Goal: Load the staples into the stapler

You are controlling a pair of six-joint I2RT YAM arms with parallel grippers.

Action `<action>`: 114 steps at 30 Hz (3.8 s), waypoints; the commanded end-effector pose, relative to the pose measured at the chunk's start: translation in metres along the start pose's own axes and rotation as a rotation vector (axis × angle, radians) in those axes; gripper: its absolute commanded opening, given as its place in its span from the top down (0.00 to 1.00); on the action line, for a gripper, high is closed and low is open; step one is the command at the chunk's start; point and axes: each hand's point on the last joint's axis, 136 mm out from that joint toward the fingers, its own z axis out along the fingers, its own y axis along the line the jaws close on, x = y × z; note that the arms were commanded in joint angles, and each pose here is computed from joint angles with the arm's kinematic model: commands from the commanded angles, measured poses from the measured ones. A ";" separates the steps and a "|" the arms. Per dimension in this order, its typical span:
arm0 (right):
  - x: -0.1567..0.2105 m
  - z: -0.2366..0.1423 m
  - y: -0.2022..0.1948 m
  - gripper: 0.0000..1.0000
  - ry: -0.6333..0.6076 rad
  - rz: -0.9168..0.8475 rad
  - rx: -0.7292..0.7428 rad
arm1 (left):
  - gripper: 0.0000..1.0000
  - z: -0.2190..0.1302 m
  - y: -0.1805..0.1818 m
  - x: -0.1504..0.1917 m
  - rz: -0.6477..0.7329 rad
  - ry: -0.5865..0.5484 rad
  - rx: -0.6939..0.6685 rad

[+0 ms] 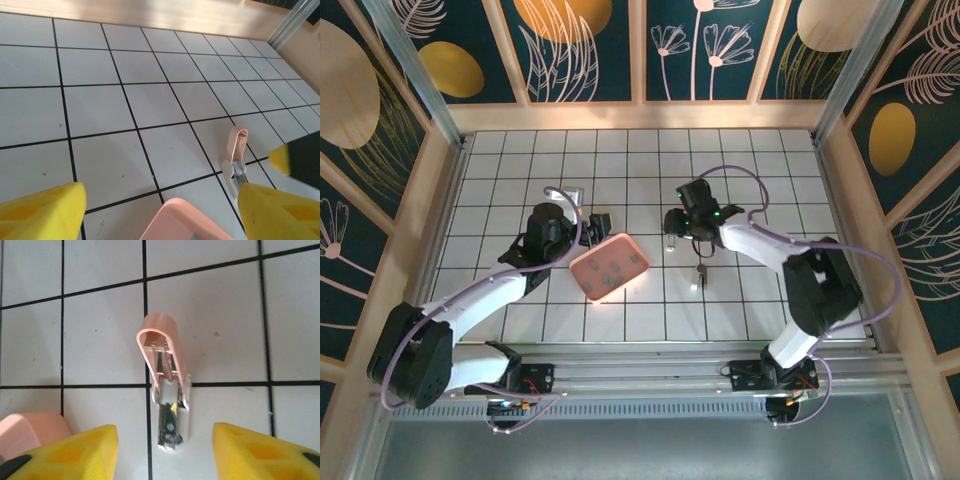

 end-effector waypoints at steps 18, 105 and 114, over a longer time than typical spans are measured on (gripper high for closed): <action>0.124 -0.007 -0.068 0.39 0.337 0.061 0.174 | 0.21 0.007 -0.012 -0.012 -0.001 -0.014 0.058; 0.080 -0.142 0.112 0.73 -0.053 -0.739 -1.041 | 0.39 -0.056 -0.133 0.016 1.353 -0.068 0.867; 0.081 -0.142 0.121 0.73 0.041 -0.721 -1.094 | 0.41 -0.052 -0.149 0.029 1.511 -0.049 0.949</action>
